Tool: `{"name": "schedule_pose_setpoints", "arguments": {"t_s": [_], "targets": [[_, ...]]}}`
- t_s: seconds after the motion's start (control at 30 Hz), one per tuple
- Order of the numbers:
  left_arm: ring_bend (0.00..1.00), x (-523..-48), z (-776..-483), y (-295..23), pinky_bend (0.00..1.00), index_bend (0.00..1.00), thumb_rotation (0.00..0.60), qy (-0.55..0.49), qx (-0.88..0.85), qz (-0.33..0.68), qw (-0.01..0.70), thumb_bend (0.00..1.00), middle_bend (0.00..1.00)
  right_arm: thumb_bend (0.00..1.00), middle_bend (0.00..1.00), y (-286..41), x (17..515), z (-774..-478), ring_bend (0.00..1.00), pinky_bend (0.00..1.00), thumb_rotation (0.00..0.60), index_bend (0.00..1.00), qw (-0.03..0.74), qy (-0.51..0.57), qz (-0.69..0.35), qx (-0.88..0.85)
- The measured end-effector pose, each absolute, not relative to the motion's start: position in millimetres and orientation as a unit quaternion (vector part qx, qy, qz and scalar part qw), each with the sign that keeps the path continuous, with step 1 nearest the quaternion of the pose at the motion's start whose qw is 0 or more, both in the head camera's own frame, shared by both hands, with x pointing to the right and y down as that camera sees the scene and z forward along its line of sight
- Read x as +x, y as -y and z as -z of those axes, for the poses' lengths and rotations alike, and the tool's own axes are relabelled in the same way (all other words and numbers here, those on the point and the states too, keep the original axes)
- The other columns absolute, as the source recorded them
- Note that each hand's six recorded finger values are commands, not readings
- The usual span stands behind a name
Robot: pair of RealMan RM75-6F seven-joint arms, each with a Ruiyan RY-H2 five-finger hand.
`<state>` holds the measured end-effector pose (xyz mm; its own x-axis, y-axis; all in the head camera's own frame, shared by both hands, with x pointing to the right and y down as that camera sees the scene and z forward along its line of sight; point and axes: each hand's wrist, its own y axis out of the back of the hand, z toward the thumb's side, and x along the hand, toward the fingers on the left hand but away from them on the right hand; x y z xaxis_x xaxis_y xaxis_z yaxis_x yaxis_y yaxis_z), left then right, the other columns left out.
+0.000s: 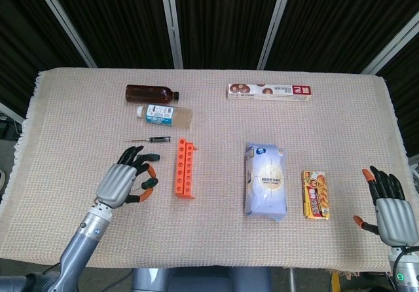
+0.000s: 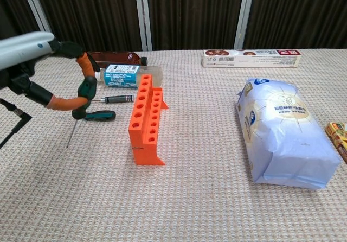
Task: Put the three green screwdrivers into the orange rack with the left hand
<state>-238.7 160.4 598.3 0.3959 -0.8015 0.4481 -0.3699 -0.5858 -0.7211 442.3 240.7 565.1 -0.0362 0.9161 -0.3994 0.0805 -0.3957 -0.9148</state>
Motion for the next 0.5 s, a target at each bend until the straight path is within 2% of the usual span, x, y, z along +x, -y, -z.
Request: {"name": "schedule_pose_setpoints", "arguments": {"t_s": [0.3, 0.5], "targets": [[0.0, -240, -565, -151, 0.0, 0.68, 0.6, -0.444, -0.835, 0.278, 0.168, 0.46, 0.23, 0.0, 0.0, -239, 442, -567, 0.0, 0.0, 0.6, 0.0, 0.355, 0.416, -0.587, -0.597], [0.0, -238, -562, -142, 0.0, 0.66, 0.6, -0.473, -0.849, 0.21, 0.103, 0.47, 0.22, 0.0, 0.0, -239, 443, -567, 0.0, 0.0, 0.6, 0.0, 0.354, 0.417, -0.589, -0.595]]}}
